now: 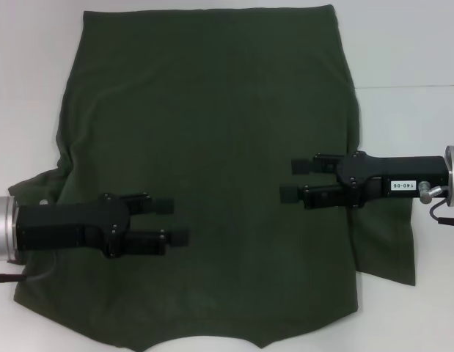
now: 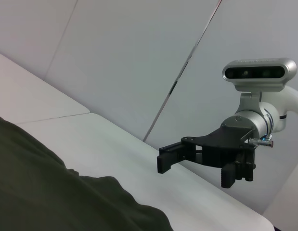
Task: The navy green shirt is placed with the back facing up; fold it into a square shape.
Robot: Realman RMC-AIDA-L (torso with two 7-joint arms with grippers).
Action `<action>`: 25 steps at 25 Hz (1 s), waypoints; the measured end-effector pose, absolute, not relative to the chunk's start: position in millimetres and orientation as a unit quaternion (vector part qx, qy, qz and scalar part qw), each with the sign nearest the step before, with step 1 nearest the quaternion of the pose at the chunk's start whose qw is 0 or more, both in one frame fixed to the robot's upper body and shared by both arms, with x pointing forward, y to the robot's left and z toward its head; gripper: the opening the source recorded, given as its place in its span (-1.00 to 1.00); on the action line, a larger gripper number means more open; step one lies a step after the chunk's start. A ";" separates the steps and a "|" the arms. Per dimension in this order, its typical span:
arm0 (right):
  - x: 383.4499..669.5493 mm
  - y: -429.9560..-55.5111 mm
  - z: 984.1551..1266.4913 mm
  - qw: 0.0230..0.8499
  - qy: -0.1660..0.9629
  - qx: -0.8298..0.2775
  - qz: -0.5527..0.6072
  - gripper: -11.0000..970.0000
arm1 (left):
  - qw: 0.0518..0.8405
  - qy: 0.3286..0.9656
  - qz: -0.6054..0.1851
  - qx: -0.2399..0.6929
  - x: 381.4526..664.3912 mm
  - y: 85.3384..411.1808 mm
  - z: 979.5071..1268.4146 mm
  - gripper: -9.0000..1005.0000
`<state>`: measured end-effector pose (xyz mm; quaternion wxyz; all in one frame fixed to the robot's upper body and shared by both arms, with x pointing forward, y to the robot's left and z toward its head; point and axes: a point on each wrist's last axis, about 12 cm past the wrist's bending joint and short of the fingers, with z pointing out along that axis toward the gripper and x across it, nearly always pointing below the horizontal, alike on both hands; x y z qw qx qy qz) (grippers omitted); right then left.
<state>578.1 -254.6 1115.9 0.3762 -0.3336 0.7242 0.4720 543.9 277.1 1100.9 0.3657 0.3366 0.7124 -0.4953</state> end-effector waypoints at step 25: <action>576.6 -254.0 1117.0 0.374 0.720 -0.337 0.478 0.95 | 0.364 0.710 -0.498 0.338 543.2 276.7 1101.5 0.74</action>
